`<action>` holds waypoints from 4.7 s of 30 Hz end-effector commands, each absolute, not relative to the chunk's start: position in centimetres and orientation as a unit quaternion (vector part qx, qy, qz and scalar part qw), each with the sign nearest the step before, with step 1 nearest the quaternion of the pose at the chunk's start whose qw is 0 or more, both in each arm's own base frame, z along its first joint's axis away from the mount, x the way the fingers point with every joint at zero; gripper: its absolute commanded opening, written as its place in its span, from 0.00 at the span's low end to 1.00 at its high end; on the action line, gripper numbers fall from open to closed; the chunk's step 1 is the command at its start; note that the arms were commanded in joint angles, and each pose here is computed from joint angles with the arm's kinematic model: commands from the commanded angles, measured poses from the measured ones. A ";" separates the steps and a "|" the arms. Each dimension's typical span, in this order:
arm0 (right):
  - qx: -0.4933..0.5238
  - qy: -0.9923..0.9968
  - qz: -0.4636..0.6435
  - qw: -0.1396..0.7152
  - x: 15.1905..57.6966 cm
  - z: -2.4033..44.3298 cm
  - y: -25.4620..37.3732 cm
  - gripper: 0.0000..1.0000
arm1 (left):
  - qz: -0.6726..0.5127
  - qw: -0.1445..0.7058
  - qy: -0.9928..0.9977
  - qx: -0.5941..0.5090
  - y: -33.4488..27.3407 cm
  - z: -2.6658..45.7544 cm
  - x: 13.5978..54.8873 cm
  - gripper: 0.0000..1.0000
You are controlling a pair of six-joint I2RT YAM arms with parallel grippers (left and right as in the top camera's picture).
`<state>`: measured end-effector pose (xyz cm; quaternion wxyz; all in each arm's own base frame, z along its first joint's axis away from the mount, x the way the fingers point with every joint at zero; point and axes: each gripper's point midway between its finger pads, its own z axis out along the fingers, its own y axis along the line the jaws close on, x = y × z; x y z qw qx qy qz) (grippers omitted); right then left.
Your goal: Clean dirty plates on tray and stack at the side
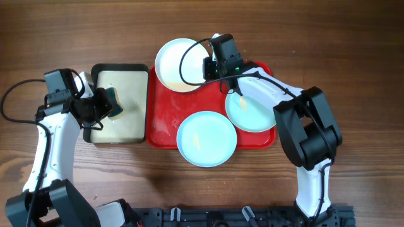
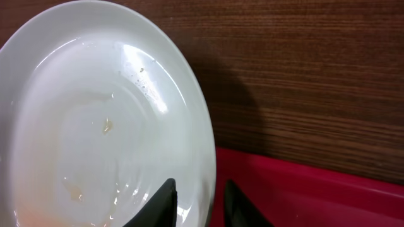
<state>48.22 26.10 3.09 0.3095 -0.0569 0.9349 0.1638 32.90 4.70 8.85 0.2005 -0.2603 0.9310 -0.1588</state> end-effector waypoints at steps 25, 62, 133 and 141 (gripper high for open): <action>-0.085 0.881 0.225 0.407 46.7 15.1 31.0 0.04 | -0.154 0.171 0.939 -0.255 4.4 8.3 31.3 0.04; -0.335 0.666 0.054 0.664 45.0 19.8 43.2 0.04 | -0.151 0.132 0.947 -0.252 3.8 6.7 29.2 0.04; -0.181 0.733 0.107 0.647 46.9 19.8 39.8 0.04 | -0.152 0.163 0.943 -0.246 4.1 7.2 30.6 0.04; -0.121 0.801 0.310 0.497 47.3 22.1 34.7 0.04 | -0.153 0.167 0.946 -0.233 3.4 7.3 31.0 0.04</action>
